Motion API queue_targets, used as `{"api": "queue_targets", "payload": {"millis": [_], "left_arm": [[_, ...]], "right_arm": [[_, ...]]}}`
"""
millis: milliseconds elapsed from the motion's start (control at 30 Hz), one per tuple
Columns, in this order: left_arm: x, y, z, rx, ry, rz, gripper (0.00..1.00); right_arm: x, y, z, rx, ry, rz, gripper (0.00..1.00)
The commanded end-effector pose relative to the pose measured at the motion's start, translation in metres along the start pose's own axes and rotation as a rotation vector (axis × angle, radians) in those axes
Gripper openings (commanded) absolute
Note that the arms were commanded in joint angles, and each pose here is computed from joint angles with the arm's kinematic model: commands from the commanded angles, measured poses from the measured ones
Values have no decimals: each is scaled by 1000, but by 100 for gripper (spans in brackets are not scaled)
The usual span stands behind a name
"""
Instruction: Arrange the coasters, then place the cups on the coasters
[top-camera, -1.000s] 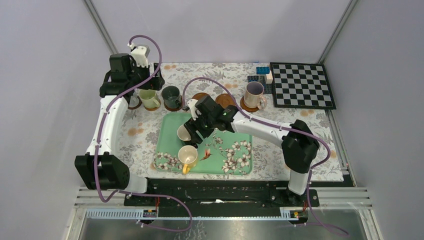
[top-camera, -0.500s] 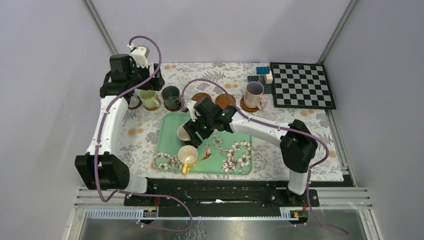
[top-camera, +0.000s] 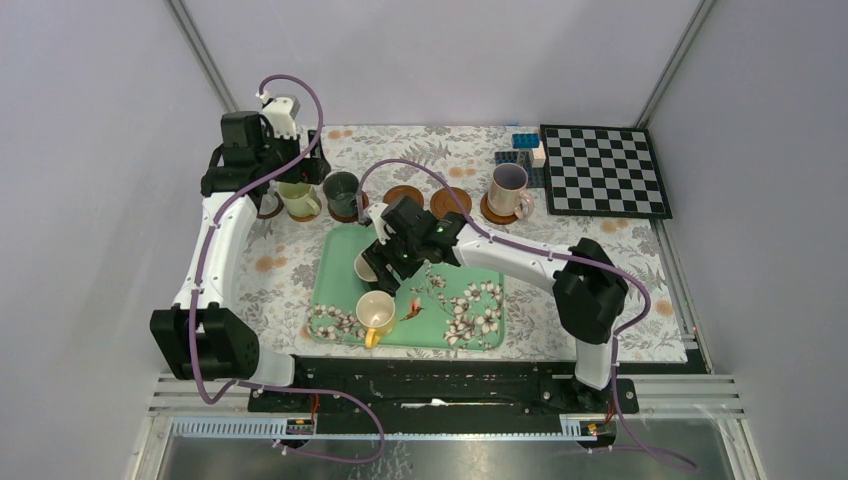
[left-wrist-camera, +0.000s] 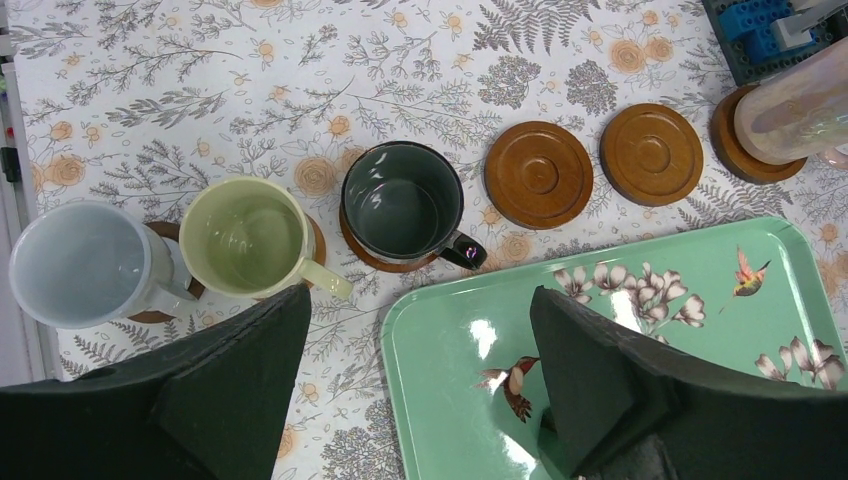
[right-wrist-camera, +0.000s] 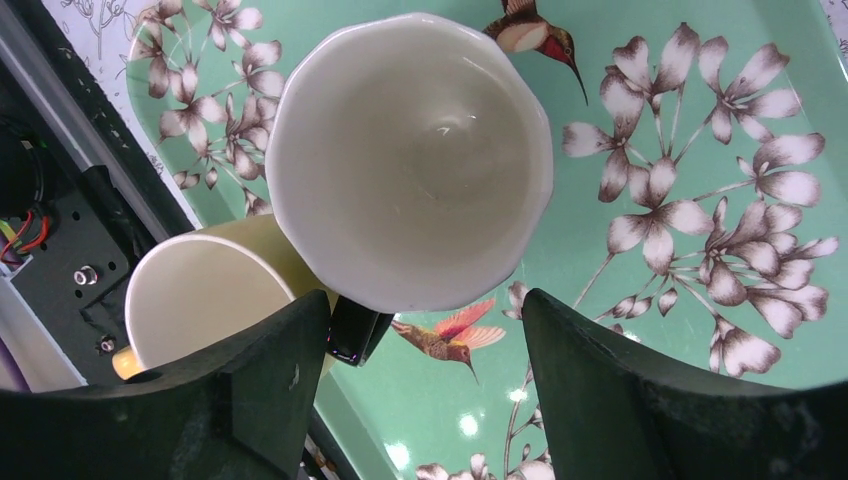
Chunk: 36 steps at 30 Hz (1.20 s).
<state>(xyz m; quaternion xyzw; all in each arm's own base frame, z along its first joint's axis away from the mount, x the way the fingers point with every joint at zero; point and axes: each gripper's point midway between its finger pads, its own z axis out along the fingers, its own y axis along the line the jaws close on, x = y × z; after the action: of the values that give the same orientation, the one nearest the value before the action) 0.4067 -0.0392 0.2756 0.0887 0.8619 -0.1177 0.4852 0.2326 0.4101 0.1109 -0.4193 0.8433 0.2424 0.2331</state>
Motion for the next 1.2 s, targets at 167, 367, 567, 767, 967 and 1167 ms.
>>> {"api": "queue_targets", "payload": {"millis": [167,367,567,767,967,1167], "left_arm": [[-23,-4,-12,13,-84,16,89],[-24,-4,-10,18,-82,11,89],[-24,-4,-9,20,-81,9,89],[-32,2,-12,-13,-95,13,90],[-37,7,-13,-32,-100,4,93],[-38,9,-13,-36,-102,1,94]], "right_arm": [[-17,-5,-2,62,-29,-19,75],[-16,-16,-6,120,-34,-29,67],[-8,-5,-3,47,-4,-68,65],[2,-12,11,45,66,-142,65],[2,-16,16,57,41,-162,65],[1,-23,27,85,21,-177,62]]}}
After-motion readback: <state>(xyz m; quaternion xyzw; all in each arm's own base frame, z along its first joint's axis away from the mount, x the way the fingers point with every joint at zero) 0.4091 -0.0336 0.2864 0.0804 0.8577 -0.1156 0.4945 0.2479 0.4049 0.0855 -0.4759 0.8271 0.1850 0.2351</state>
